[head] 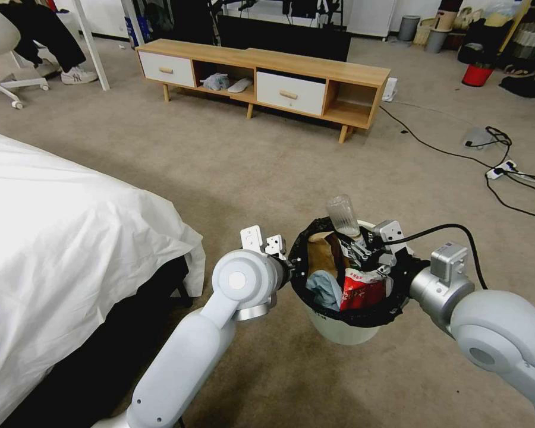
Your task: Pick up the trash bin, then pick up the garbage from the floor and place it into the trash bin.
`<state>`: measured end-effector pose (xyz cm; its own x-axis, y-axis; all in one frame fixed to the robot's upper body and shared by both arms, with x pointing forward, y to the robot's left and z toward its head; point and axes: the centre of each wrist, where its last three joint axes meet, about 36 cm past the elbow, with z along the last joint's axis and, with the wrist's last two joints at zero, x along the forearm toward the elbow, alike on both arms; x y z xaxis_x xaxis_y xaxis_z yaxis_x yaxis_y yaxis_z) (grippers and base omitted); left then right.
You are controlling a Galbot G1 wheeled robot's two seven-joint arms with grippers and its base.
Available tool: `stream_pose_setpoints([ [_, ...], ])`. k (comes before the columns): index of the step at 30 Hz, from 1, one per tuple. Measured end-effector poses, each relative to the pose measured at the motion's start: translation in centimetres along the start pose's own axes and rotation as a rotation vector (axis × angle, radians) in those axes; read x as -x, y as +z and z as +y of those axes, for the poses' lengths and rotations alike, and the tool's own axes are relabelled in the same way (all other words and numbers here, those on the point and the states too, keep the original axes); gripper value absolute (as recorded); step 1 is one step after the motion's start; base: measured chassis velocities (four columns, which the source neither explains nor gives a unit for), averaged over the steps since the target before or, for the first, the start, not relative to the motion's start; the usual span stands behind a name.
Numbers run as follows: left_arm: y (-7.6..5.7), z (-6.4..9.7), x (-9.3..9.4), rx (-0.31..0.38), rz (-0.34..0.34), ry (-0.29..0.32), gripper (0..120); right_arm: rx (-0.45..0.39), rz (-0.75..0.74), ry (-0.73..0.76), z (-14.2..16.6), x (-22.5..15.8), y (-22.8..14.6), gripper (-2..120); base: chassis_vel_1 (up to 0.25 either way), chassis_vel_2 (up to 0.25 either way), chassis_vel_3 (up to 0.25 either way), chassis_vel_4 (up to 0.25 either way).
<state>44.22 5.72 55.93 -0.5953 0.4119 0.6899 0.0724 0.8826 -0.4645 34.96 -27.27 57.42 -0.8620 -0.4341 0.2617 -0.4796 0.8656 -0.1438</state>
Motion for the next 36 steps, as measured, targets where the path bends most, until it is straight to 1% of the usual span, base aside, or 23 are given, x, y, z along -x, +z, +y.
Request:
stream_pose_setpoints([
  [13,0.1,0.2,0.3,-0.005,-0.001,-0.012,1,-0.01,0.001,-0.012,0.2,-0.2,-0.1,31,0.0,0.0,0.0,0.0],
  [16,0.1,0.1,0.3,-0.005,-0.003,-0.012,1,-0.027,0.0,-0.016,0.0,-0.2,-0.1,31,0.0,0.0,0.0,0.0],
  [18,0.1,0.2,0.4,-0.005,-0.004,-0.013,1,-0.072,-0.007,-0.02,-0.4,-0.1,0.0,28,0.0,0.0,0.0,0.0],
  [19,0.1,0.2,0.4,-0.005,-0.004,-0.013,1,-0.072,-0.007,-0.02,-0.4,-0.1,0.0,28,0.0,0.0,0.0,0.0],
  [20,0.1,0.2,0.4,-0.005,-0.004,-0.014,1,-0.115,-0.018,-0.021,-0.7,-0.1,-0.1,25,0.0,0.0,0.0,0.0],
  [21,0.1,0.2,0.4,-0.005,-0.005,-0.016,1,-0.144,-0.029,-0.019,-0.9,-0.1,-0.3,25,0.0,0.0,0.0,0.0],
  [28,0.2,0.4,0.5,-0.004,-0.004,-0.025,1,-0.202,-0.048,-0.011,-1.5,-0.1,-0.8,25,0.0,0.0,0.0,0.0],
  [31,0.2,0.4,0.5,-0.004,-0.004,-0.025,1,-0.207,-0.05,-0.01,-1.6,-0.1,-0.8,25,0.0,0.0,0.0,0.0],
  [36,0.2,0.5,0.6,-0.003,-0.004,-0.025,1,-0.27,-0.066,-0.002,-2.1,-0.1,-1.1,25,0.0,0.0,0.0,0.0],
])
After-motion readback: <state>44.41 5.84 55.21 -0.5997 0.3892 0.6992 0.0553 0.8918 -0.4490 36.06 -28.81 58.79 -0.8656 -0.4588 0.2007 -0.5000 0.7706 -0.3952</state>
